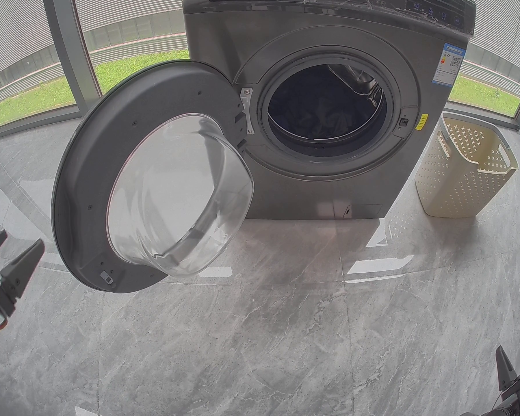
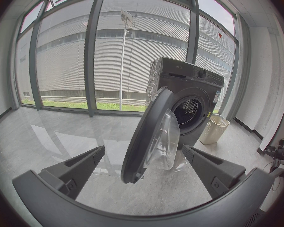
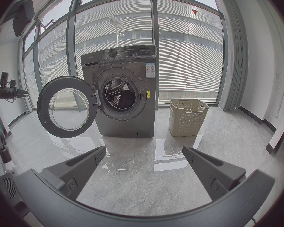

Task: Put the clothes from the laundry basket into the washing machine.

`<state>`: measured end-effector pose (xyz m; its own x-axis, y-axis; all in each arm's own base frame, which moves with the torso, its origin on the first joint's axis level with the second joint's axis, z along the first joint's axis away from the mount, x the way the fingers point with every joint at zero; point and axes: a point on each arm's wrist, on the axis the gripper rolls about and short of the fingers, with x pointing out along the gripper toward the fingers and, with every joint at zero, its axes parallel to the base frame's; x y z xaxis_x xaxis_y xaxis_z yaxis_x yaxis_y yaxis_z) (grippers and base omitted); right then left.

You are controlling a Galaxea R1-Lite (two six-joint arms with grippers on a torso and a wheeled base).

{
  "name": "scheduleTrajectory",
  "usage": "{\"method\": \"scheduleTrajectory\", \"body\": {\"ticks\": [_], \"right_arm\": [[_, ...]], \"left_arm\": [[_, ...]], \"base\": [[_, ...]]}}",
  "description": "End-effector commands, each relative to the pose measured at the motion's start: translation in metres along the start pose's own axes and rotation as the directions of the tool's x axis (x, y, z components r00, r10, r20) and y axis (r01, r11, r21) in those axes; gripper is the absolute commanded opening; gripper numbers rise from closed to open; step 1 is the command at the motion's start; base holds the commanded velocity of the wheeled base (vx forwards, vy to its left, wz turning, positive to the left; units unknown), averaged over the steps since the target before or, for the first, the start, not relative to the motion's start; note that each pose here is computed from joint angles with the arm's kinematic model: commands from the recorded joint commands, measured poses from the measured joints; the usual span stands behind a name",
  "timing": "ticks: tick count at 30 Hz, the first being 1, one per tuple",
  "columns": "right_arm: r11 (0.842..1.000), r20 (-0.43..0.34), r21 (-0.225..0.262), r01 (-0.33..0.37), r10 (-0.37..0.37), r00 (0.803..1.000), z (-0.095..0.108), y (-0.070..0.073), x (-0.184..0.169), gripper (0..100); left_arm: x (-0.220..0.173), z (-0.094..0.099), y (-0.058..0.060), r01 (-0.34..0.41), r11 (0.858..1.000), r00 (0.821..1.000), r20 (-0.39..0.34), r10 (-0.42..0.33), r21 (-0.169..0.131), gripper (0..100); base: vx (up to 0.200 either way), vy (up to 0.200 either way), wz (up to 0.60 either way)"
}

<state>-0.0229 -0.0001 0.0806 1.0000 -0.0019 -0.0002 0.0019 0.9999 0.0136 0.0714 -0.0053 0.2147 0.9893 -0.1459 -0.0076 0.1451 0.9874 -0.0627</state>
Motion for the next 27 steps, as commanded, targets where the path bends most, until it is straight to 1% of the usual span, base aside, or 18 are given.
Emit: {"method": "scheduleTrajectory", "body": {"ticks": [1, 4, 7, 9, 11, 12, 13, 15, 17, 18, 20, 21, 22, 23, 24, 25, 26, 27], "right_arm": [[1.000, 0.000, 0.000, 0.000, 0.000, 1.000, -0.005, 0.000, 0.000, 100], [1.000, 0.000, 0.000, 0.000, 0.000, 1.000, -0.005, 0.000, 0.000, 100], [1.000, 0.000, 0.000, 0.000, 0.000, 1.000, -0.005, 0.000, 0.000, 100], [1.000, 0.000, 0.000, 0.000, 0.000, 1.000, -0.005, 0.000, 0.000, 100], [1.000, 0.000, 0.000, 0.000, 0.000, 1.000, -0.005, 0.000, 0.000, 100], [1.000, 0.000, 0.000, 0.000, 0.000, 1.000, -0.005, 0.000, 0.000, 100], [1.000, 0.000, -0.001, 0.000, 0.000, 1.000, -0.005, 0.000, 0.000, 100], [1.000, 0.000, 0.000, 0.000, 0.000, 1.000, -0.005, 0.000, 0.000, 100], [1.000, 0.000, 0.000, 0.000, 0.000, 1.000, -0.005, 0.000, 0.000, 100], [1.000, 0.000, 0.000, 0.000, 0.000, 1.000, -0.005, 0.000, 0.000, 100], [1.000, 0.000, 0.000, 0.000, 0.000, 1.000, -0.005, 0.000, 0.000, 100], [1.000, 0.000, 0.000, 0.000, 0.000, 1.000, -0.005, 0.000, 0.000, 100], [1.000, 0.000, 0.000, 0.000, 0.000, 1.000, -0.005, 0.000, 0.000, 100], [1.000, 0.000, 0.000, 0.000, 0.000, 1.000, -0.005, 0.000, 0.000, 100], [1.000, 0.000, 0.000, 0.000, 0.000, 1.000, -0.005, 0.000, 0.000, 100], [1.000, 0.000, 0.000, 0.000, 0.000, 1.000, -0.005, 0.000, 0.000, 100], [1.000, 0.000, 0.000, 0.000, 0.000, 1.000, -0.005, 0.000, 0.000, 100], [1.000, 0.000, 0.000, 0.000, 0.000, 1.000, -0.005, 0.000, 0.000, 100]], "left_arm": [[0.062, 0.004, 0.006, 0.059, 0.998, 0.993, -0.100, -0.060, -0.009, 100], [0.080, 0.005, 0.008, 0.074, 0.997, 0.995, -0.065, -0.074, -0.004, 100], [0.093, 0.005, 0.009, 0.106, 0.994, 0.994, -0.040, -0.106, 0.000, 100], [0.098, 0.005, 0.007, 0.143, 0.990, 0.989, -0.037, -0.143, 0.000, 100], [0.098, 0.006, 0.005, 0.196, 0.981, 0.980, -0.037, -0.196, -0.002, 100], [0.098, 0.006, 0.005, 0.196, 0.981, 0.980, -0.037, -0.196, -0.002, 100], [0.097, 0.005, 0.001, 0.273, 0.962, 0.961, -0.041, -0.273, -0.005, 100], [0.094, 0.006, -0.004, 0.334, 0.942, 0.942, -0.042, -0.334, -0.009, 100], [0.087, 0.009, -0.012, 0.393, 0.920, 0.919, -0.022, -0.393, -0.004, 100], [0.081, 0.013, -0.017, 0.423, 0.906, 0.906, -0.006, -0.423, -0.004, 100], [0.071, 0.017, -0.027, 0.491, 0.871, 0.871, 0.021, -0.490, -0.012, 100], [0.065, 0.021, -0.033, 0.532, 0.846, 0.846, 0.039, -0.531, -0.029, 100], [0.063, 0.022, -0.035, 0.546, 0.837, 0.838, 0.045, -0.544, -0.037, 100], [0.051, 0.026, -0.043, 0.610, 0.788, 0.793, 0.070, -0.606, -0.083, 100], [0.047, 0.026, -0.046, 0.632, 0.768, 0.775, 0.068, -0.628, -0.104, 100], [0.045, 0.026, -0.048, 0.644, 0.756, 0.764, 0.058, -0.642, -0.117, 100], [0.045, 0.023, -0.049, 0.640, 0.758, 0.767, 0.040, -0.640, -0.126, 100], [0.046, 0.023, -0.049, 0.635, 0.762, 0.770, 0.035, -0.637, -0.129, 100]], "base": [[0.000, 0.000, 0.00], [0.000, 0.000, 0.00], [0.000, 0.000, 0.00], [0.000, 0.000, 0.00], [0.000, 0.000, 0.00], [0.000, 0.000, 0.00], [0.000, 0.000, 0.00], [0.000, 0.000, 0.00], [0.000, 0.000, 0.00], [0.000, 0.000, 0.00], [0.000, 0.000, 0.00], [0.000, 0.000, 0.00], [0.000, 0.000, 0.00], [0.000, 0.000, 0.00], [0.000, 0.000, 0.00], [0.000, 0.000, 0.00], [0.000, 0.000, 0.00], [0.000, 0.000, 0.00]]}}
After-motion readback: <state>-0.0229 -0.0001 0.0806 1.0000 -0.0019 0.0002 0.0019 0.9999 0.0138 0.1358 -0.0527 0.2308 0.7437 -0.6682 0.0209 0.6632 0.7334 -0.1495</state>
